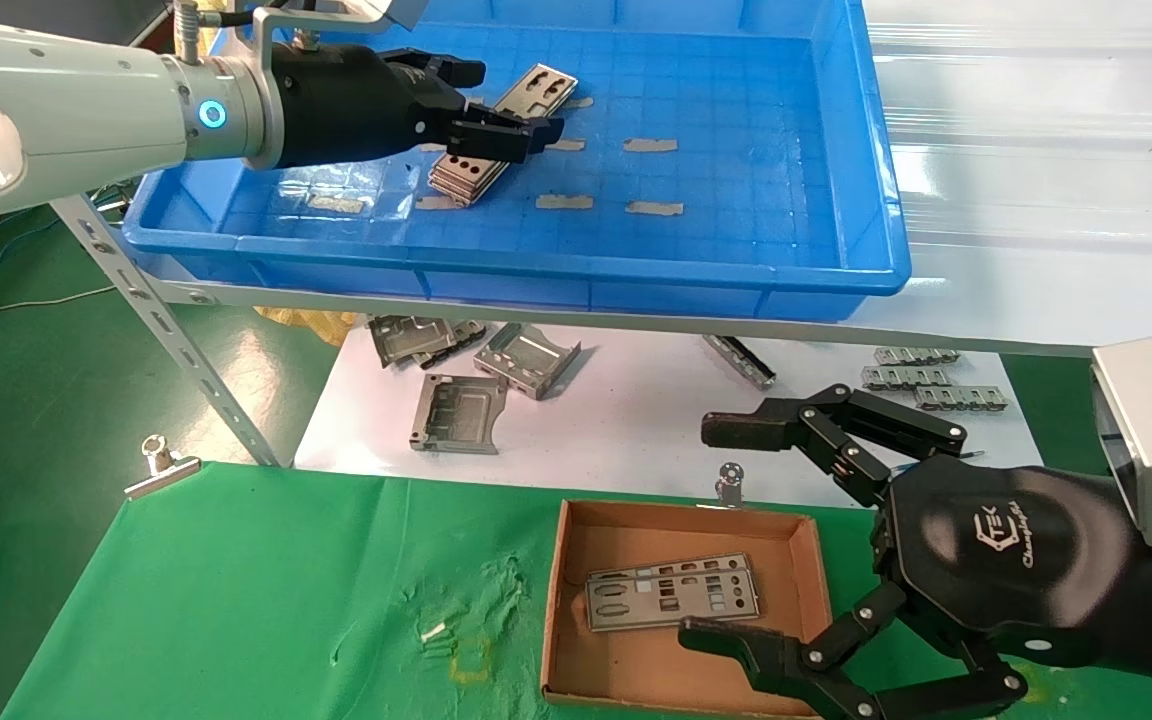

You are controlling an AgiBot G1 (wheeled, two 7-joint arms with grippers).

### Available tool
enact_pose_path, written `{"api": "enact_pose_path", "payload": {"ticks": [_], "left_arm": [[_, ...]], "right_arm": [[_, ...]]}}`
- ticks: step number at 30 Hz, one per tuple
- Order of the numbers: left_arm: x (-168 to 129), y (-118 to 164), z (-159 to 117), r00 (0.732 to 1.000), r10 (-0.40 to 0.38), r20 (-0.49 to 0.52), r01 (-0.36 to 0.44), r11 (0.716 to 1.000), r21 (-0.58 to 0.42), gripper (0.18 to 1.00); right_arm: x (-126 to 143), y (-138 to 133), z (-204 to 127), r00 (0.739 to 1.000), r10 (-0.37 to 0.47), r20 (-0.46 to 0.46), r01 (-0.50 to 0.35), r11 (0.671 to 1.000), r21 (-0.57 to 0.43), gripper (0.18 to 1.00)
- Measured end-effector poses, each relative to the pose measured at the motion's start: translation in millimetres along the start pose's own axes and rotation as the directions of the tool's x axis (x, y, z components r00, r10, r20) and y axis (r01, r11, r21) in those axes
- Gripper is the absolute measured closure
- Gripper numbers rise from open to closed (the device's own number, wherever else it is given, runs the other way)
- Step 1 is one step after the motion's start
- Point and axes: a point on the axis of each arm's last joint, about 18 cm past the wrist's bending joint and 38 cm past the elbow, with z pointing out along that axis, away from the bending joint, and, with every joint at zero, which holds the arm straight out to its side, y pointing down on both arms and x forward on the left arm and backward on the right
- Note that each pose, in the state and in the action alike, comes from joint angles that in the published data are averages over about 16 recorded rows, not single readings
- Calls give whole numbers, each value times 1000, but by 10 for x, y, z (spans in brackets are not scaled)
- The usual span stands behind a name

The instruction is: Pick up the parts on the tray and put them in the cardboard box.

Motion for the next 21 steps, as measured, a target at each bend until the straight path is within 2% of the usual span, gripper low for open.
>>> {"api": "enact_pose_path", "payload": {"ticks": [11,17,21], "left_arm": [[0,45,6,1000,-6,2,6,1000,-8,230],[-6,62,13,1000,0,8,0,1000,-10,297],[-11,68,18,1000,5,13,-5,1000,-9,372]], "right_arm": [[0,0,0,1000,0,0,0,1000,0,178],[0,0,0,1000,0,0,0,1000,0,178],[0,0,0,1000,0,0,0,1000,0,178]]}}
